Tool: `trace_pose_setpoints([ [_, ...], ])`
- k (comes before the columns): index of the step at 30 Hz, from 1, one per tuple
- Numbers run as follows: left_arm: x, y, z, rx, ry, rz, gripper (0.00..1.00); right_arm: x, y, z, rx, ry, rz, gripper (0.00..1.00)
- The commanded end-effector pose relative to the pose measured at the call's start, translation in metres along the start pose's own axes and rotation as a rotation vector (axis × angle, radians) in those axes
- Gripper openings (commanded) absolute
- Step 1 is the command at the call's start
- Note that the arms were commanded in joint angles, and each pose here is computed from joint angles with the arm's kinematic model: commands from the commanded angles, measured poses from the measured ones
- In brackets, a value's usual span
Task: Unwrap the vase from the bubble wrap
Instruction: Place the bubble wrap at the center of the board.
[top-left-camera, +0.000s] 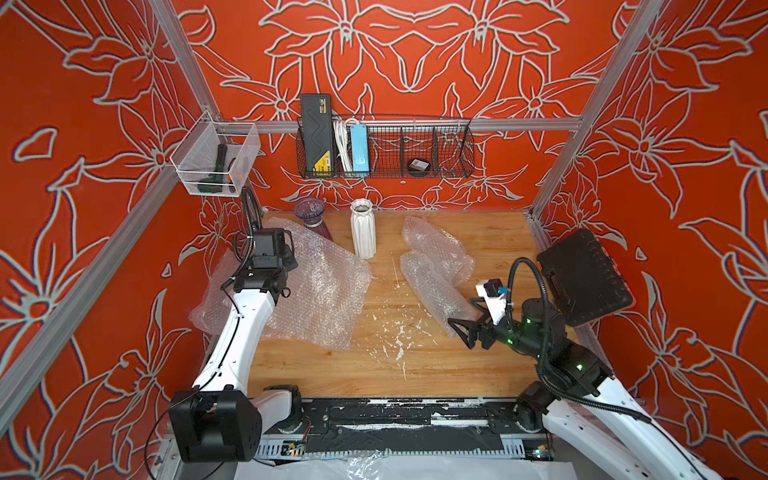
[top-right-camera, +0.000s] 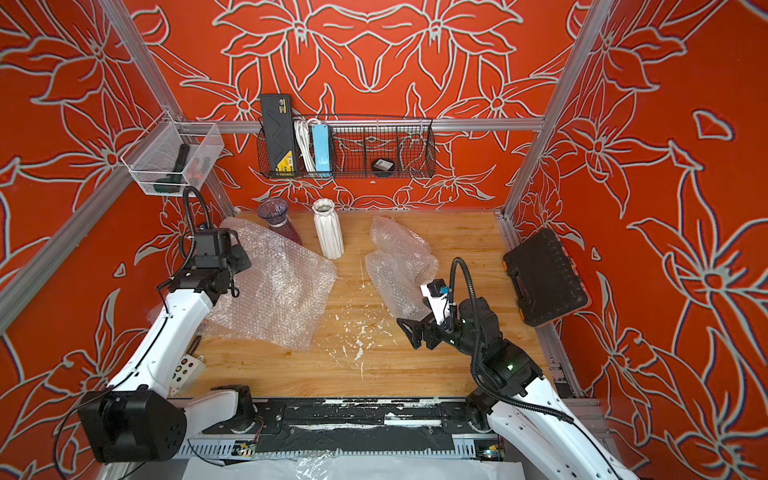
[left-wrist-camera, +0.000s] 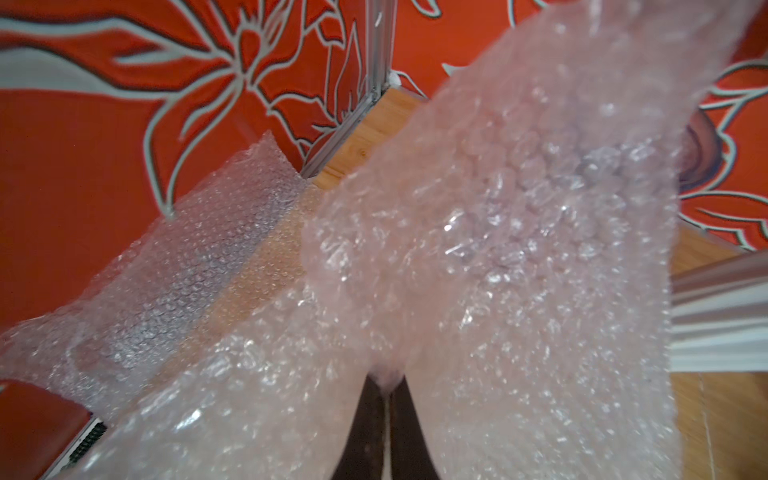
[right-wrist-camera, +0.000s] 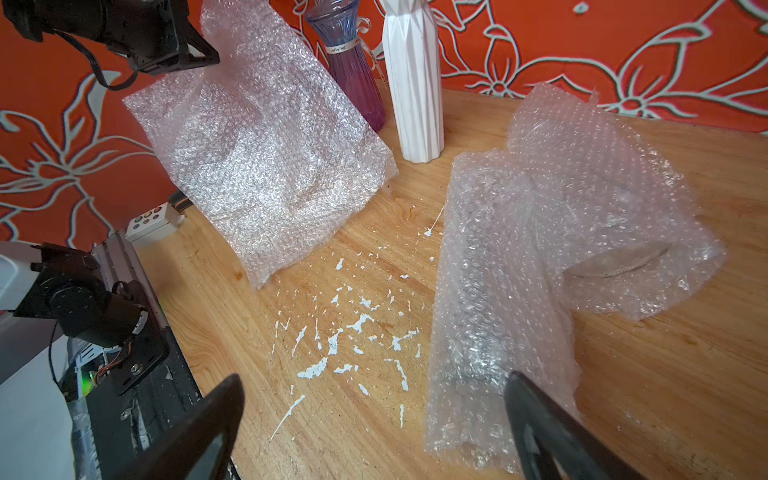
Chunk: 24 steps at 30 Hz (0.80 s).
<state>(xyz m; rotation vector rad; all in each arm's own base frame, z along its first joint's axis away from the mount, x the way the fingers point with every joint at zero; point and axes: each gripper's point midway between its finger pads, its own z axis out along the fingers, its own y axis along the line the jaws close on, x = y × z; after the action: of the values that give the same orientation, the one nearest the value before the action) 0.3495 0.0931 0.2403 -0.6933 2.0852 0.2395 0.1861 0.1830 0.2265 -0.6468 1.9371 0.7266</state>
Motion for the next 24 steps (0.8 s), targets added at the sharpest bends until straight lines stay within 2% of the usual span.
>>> trace_pose_setpoints([
  [1, -0.024, 0.018, 0.000, -0.077, -0.090, -0.065, 0.00, -0.010, 0.000, -0.004, 0.008, -0.032, -0.025, 0.98],
  [8, -0.059, 0.049, 0.004, -0.266, -0.204, -0.048, 0.00, -0.011, 0.001, -0.006, 0.004, -0.036, -0.043, 0.98],
  [16, -0.057, 0.070, 0.039, -0.379, -0.195, -0.019, 0.01, -0.016, 0.002, -0.017, 0.023, -0.024, -0.081, 0.98],
  [17, -0.054, 0.073, 0.045, -0.395, -0.188, -0.017, 0.07, -0.017, 0.002, -0.019, 0.027, -0.025, -0.084, 0.98],
  [22, -0.049, 0.078, 0.056, -0.402, -0.181, -0.039, 0.71, -0.018, 0.002, -0.022, 0.030, -0.023, -0.078, 0.98],
  [24, -0.055, 0.069, 0.052, -0.345, -0.182, -0.053, 0.86, -0.016, 0.001, -0.022, 0.037, -0.010, -0.073, 0.98],
])
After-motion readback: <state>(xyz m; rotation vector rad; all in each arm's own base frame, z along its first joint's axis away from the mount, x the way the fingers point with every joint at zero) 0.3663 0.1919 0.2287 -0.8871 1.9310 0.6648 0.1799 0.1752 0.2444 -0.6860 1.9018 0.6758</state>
